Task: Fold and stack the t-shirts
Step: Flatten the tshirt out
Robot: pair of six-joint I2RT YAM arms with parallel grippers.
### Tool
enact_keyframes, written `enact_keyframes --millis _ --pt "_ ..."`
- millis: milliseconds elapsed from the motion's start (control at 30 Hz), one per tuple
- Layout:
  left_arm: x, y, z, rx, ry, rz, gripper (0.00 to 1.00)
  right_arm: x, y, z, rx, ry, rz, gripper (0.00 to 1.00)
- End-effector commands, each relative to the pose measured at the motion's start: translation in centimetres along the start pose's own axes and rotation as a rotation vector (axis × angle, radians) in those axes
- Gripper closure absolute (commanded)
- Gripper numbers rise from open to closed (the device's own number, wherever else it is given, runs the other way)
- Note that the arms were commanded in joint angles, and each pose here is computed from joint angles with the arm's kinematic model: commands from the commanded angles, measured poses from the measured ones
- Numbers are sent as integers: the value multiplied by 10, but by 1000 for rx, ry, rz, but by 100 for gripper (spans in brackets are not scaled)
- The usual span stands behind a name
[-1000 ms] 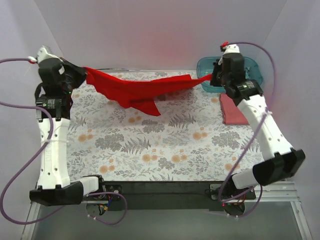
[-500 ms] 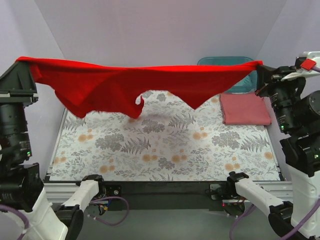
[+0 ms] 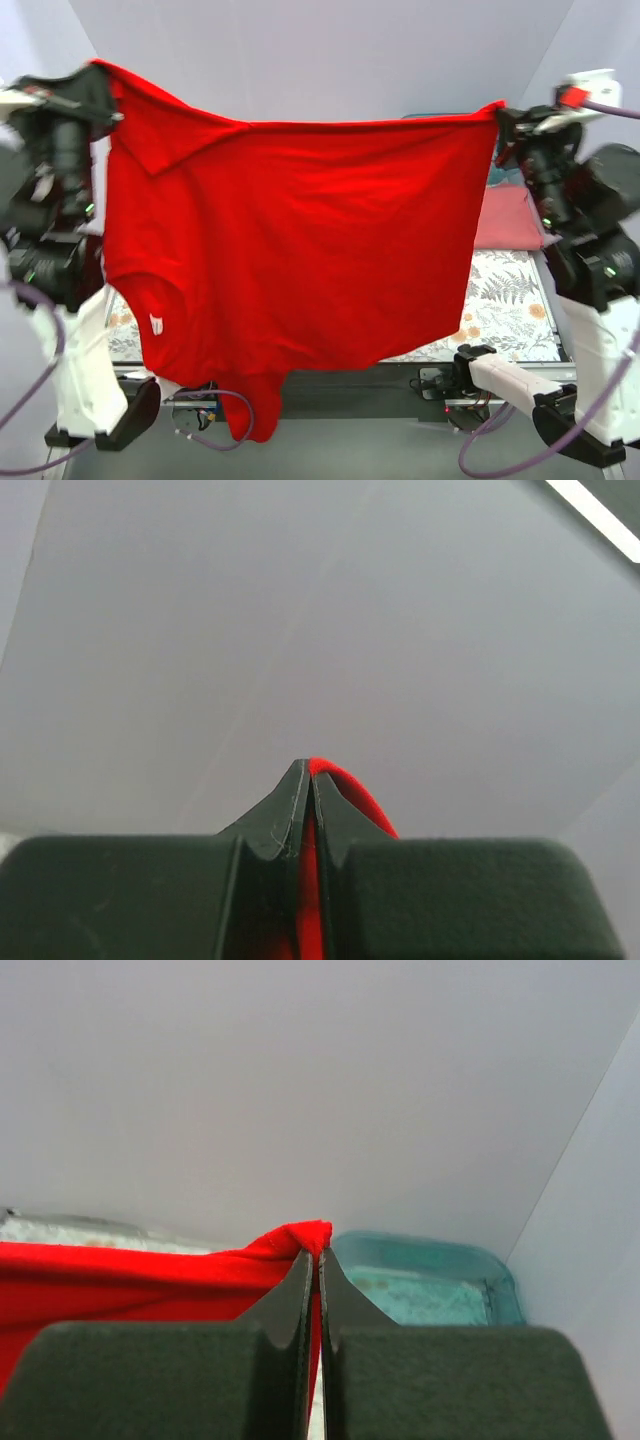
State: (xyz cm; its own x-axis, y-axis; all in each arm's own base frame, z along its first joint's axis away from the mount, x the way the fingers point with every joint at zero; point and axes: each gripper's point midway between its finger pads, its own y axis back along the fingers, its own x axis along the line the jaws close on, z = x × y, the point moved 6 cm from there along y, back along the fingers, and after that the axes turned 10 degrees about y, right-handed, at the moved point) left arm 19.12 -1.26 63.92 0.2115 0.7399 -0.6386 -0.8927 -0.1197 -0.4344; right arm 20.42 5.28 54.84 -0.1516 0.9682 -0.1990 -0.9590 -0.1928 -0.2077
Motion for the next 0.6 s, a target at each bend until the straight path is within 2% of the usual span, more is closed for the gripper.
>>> enact_keyframes --millis 0,67,100,133,167,200,267,300,400,433,500,567 --pt "69 -54 -100 228 -64 168 100 19 -59 -74 181 58 -4 99" --pt "115 -66 -161 350 -77 248 100 25 -77 -111 257 75 -23 99" --pt "129 -69 -181 388 -80 271 100 35 -90 -151 338 92 -16 99" --pt "144 -72 -200 423 -83 298 100 38 -100 -166 342 92 -26 99" --pt "174 -75 -236 492 -94 348 100 40 -108 -182 363 94 -35 99" --pt "189 -77 -255 525 -97 372 100 51 -117 -223 445 107 -18 99" --pt "219 -79 -287 585 -92 415 100 55 -133 -252 459 91 -33 99" --pt "245 -82 -316 645 -89 463 100 60 -140 -290 536 98 -25 99" --pt "279 -85 -354 723 -58 511 100 68 -160 -335 581 84 -12 99" --pt "301 -82 -377 772 -60 551 100 71 -169 -363 637 87 -5 99" --pt "319 -81 -395 814 -51 573 100 78 -176 -405 718 82 23 99" --pt "346 -72 -420 882 -38 615 100 81 -186 -418 731 67 51 99"
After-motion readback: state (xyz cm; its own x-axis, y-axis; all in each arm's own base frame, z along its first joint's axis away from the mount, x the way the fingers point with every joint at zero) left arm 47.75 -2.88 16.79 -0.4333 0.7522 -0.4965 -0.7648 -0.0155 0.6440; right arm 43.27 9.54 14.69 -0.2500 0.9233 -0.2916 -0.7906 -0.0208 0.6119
